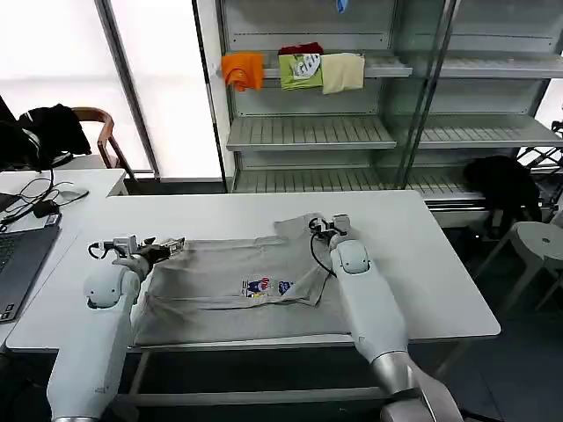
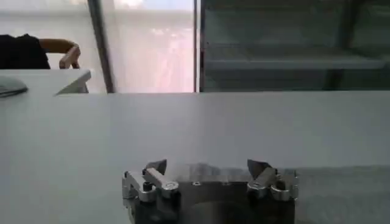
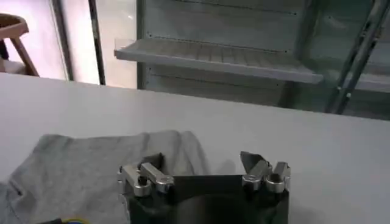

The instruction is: Fold and organize the clothes.

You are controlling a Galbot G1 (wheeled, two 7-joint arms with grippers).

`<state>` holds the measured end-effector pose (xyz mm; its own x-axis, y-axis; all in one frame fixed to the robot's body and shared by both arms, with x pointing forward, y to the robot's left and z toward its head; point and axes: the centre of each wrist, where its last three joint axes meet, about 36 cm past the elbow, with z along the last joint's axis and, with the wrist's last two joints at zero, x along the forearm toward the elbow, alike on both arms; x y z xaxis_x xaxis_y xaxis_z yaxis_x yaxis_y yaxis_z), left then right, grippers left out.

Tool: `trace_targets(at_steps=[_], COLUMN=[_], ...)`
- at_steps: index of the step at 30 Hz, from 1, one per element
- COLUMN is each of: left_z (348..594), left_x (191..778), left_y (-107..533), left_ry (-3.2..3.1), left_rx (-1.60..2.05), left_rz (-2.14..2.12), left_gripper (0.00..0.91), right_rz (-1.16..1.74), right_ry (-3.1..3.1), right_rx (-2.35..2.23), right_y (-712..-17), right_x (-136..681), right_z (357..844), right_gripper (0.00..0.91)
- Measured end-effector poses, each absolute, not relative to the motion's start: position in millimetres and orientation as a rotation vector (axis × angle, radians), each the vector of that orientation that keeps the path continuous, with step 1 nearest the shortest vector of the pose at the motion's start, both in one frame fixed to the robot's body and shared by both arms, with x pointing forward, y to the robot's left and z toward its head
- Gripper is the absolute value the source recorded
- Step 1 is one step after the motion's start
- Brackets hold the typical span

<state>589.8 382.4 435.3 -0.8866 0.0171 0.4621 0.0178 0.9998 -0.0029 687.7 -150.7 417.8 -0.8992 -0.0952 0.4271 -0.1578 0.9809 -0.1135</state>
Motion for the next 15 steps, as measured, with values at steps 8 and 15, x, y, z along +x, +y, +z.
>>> trace_targets(at_steps=[8, 15], left_z=[427.0, 423.9], left_x=[593.5, 592.3], left_y=[388.0, 388.5], left_ry=[-2.631, -2.626], left_rx=[-0.009, -0.028], left_rz=[-0.019, -0.014], left_gripper=[0.02, 0.01], right_rz=[0.231, 0.234], right_ry=[-2.681, -2.678], right_rx=[0.208, 0.236], right_y=[-149.0, -148.0], right_x=[685.3, 680.7], right_z=[412.4, 409.1], right_gripper=[0.0, 0.0])
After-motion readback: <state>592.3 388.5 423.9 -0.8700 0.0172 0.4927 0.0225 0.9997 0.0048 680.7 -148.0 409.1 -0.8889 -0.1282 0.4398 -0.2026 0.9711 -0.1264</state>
